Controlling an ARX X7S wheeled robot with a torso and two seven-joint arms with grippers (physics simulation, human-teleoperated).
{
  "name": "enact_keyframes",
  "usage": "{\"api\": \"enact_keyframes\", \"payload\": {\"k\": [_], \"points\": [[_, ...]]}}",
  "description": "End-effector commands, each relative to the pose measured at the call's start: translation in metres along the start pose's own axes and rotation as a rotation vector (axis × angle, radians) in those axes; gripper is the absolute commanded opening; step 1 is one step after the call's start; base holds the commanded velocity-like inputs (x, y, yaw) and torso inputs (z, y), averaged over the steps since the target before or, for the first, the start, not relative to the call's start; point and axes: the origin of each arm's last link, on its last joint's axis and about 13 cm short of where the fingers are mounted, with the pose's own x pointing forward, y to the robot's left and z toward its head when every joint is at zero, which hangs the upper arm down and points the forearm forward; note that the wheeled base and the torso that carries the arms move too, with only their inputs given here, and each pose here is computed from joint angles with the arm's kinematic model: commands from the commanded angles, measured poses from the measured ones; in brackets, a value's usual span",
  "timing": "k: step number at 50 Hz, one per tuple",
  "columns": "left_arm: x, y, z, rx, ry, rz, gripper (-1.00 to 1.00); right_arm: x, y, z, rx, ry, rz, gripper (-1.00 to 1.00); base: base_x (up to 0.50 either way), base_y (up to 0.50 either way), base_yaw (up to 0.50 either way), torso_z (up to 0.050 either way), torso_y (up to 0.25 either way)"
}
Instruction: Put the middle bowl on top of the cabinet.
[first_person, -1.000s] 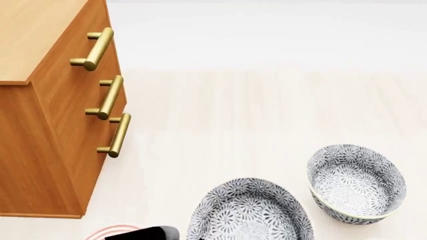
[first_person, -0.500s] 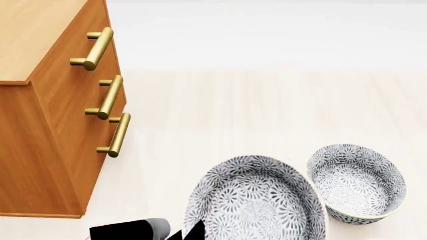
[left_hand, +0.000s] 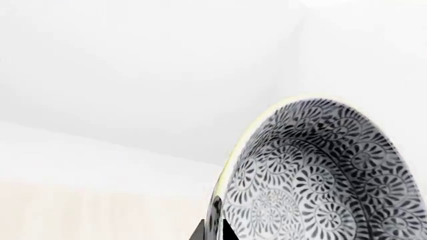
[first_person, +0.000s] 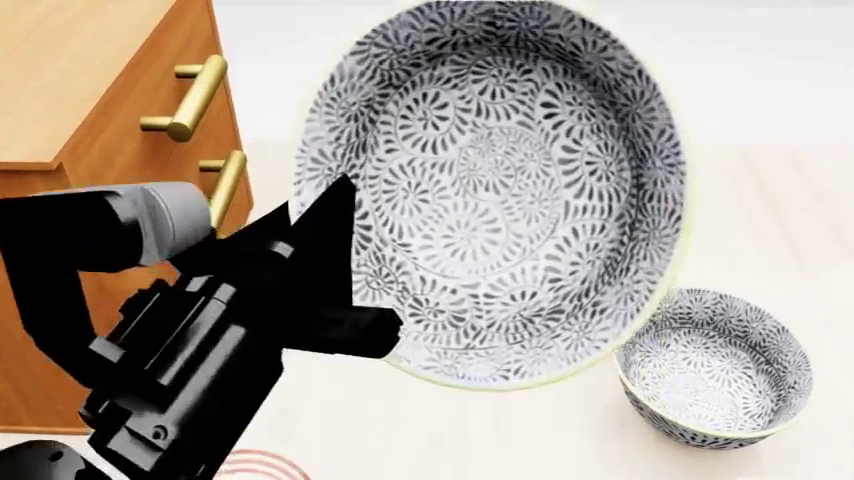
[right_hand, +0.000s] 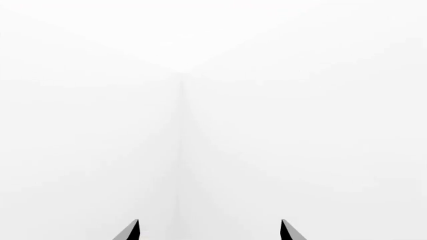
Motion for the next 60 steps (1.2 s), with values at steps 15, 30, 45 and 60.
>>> {"api": "enact_keyframes", "payload": {"k": [15,30,45,60], "points": [[0.051,-0.018,0.152,-0.03,0.044,0.27,-1.0,-0.004,0.014,-0.001,0.001,-0.002,-0.002,1.0,0.0,0.0,0.0,0.0,0.0],[0.084,-0.005,0.191,-0.064,-0.001,0.654,-1.0,-0.004,0.008,0.001,0.0,-0.003,-0.001,1.0,0.0,0.0,0.0,0.0,0.0],[0.114,0.036,0.215,-0.101,-0.038,0.947,-1.0,-0.007,0.005,0.008,-0.002,-0.003,0.0,1.0,0.0,0.0,0.0,0.0,0.0],[0.135,0.082,0.207,-0.093,-0.071,1.137,-1.0,-0.004,0.007,0.003,-0.003,-0.001,-0.002,1.0,0.0,0.0,0.0,0.0,0.0]]}}
